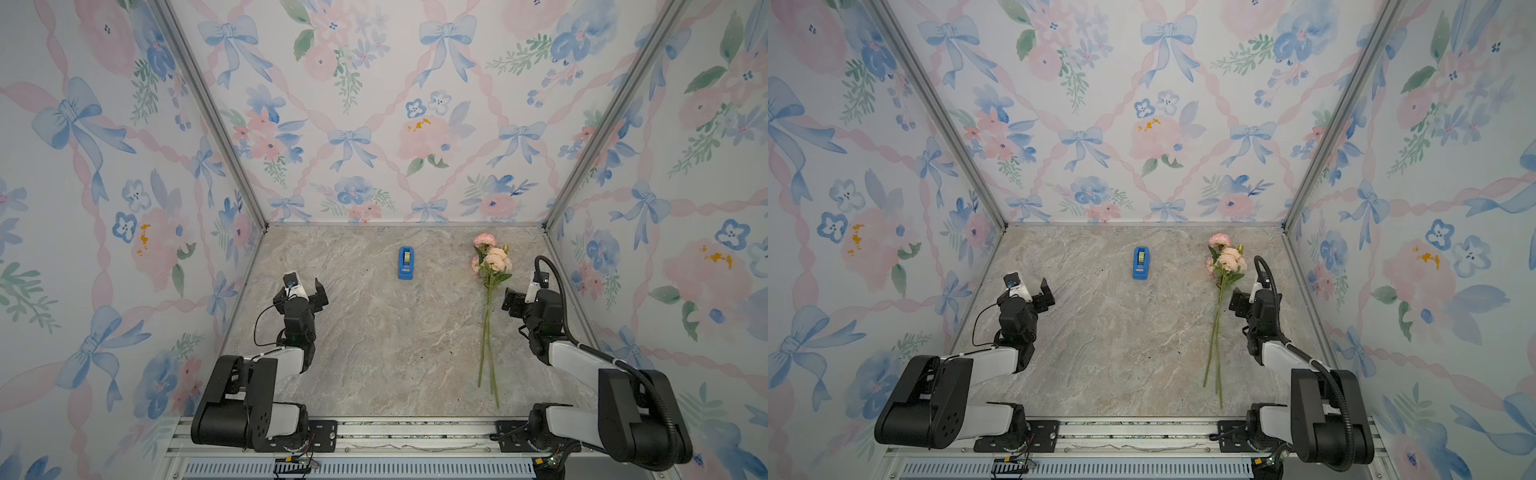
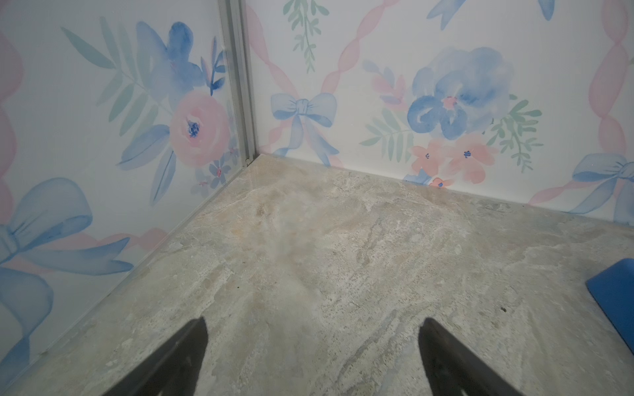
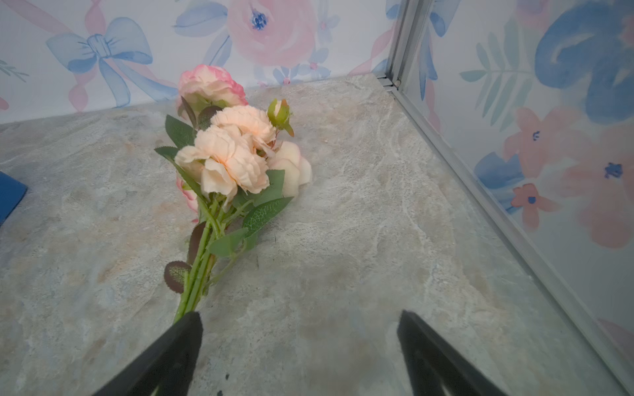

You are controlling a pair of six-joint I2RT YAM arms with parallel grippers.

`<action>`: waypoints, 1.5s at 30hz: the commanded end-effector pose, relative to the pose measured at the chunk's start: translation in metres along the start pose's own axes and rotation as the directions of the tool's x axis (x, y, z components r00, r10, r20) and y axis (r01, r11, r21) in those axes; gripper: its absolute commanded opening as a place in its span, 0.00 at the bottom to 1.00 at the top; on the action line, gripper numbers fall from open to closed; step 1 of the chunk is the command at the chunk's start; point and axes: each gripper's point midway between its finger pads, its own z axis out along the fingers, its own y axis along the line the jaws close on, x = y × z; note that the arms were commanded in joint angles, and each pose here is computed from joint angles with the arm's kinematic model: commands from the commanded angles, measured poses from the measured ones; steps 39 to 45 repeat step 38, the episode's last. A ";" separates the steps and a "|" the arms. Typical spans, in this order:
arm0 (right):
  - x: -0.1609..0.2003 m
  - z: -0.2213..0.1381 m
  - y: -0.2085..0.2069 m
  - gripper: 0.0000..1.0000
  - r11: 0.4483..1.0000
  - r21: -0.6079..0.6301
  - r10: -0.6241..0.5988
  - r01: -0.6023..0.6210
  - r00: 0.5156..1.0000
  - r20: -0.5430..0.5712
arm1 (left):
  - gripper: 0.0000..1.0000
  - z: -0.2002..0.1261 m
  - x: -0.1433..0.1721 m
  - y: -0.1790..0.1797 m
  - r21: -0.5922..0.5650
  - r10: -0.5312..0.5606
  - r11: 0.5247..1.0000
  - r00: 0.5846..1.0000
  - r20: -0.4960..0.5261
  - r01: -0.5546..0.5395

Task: Wrap bouquets with tape
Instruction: Reset both arms

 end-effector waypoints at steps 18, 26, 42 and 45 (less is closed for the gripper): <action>-0.005 0.024 0.030 0.97 0.993 -0.034 -0.108 0.112 0.989 0.099 | 0.98 -0.014 0.015 -0.021 0.111 0.060 0.991 0.993 0.101 -0.072; -0.006 0.024 0.029 0.97 0.993 -0.033 -0.109 0.113 0.989 0.100 | 0.98 -0.016 0.015 -0.023 0.068 0.091 0.993 0.990 0.105 -0.098; -0.005 0.025 0.030 0.97 0.993 -0.038 -0.108 0.112 0.989 0.097 | 0.98 -0.016 0.015 -0.023 0.070 0.091 0.993 0.990 0.107 -0.098; -0.005 0.025 0.030 0.97 0.993 -0.038 -0.108 0.112 0.989 0.097 | 0.98 -0.016 0.015 -0.023 0.070 0.091 0.993 0.990 0.107 -0.098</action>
